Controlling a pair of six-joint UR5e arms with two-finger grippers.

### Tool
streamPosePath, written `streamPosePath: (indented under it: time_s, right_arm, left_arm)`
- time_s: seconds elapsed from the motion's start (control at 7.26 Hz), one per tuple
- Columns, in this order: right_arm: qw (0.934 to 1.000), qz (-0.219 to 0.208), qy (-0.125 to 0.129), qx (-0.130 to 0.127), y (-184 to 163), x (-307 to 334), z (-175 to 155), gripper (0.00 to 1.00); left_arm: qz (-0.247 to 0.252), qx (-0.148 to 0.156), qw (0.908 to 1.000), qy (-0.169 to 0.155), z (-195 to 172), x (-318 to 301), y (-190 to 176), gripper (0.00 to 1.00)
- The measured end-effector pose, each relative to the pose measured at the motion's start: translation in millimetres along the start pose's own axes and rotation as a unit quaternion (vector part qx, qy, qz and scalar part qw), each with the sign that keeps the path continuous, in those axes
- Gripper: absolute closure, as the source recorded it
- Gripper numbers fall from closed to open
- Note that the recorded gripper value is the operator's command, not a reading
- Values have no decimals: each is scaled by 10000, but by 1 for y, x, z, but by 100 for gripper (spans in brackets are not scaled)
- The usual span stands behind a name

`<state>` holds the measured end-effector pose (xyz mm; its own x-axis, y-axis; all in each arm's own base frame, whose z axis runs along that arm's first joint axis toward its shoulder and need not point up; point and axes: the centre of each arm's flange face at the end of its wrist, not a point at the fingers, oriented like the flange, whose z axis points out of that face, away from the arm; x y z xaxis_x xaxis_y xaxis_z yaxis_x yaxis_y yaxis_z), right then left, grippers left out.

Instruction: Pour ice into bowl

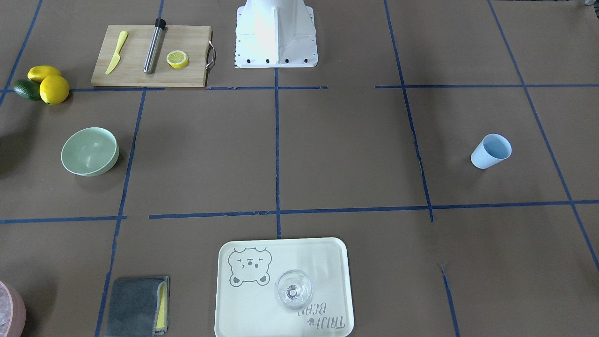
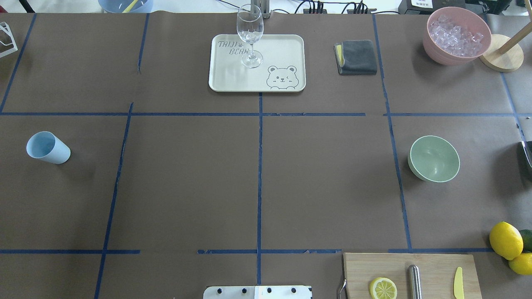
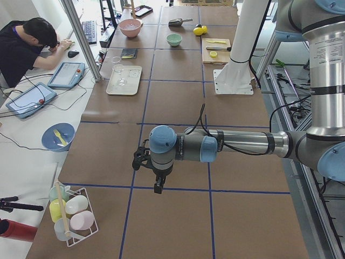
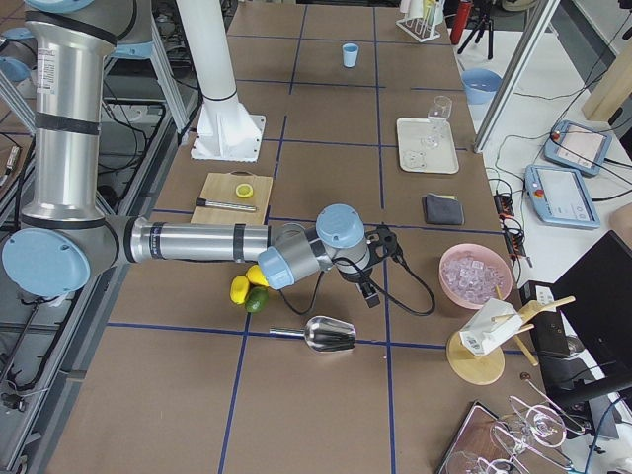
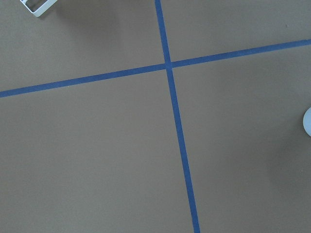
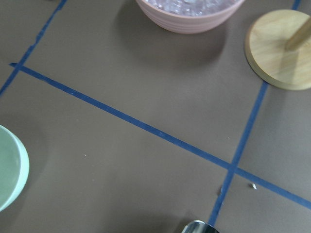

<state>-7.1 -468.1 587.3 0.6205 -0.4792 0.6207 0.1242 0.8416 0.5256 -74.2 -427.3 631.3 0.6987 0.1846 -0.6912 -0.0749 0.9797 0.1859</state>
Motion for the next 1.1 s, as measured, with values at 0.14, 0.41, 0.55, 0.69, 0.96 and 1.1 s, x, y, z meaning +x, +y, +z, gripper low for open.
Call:
streamPosePath:
  time_s: [0.14,0.41,0.55,0.69,0.96,1.1]
  right_arm:
    - [9994,-228,-261,32,-22,-37,26,0]
    - [9985,-88,-517,-153,-60,-118,87,0]
    - [9991,12,-345,-249,-63,-149,118,0]
    - [9994,113,-155,-297,-61,-173,142,4]
    - [9992,159,-43,-351,-50,-192,155,12]
    - [9992,121,-24,-376,-41,-190,155,21]
  left_arm:
    - [13,13,10000,-2,0,0,0,0]
    - [25,25,10000,-4,-1,1,-1,0]
    - [43,42,10000,-6,-1,1,-1,0]
    - [68,67,10000,-10,-1,1,-2,0]
    - [91,93,9999,-14,-2,1,-2,0]
    - [92,96,9999,-15,-2,1,-2,0]
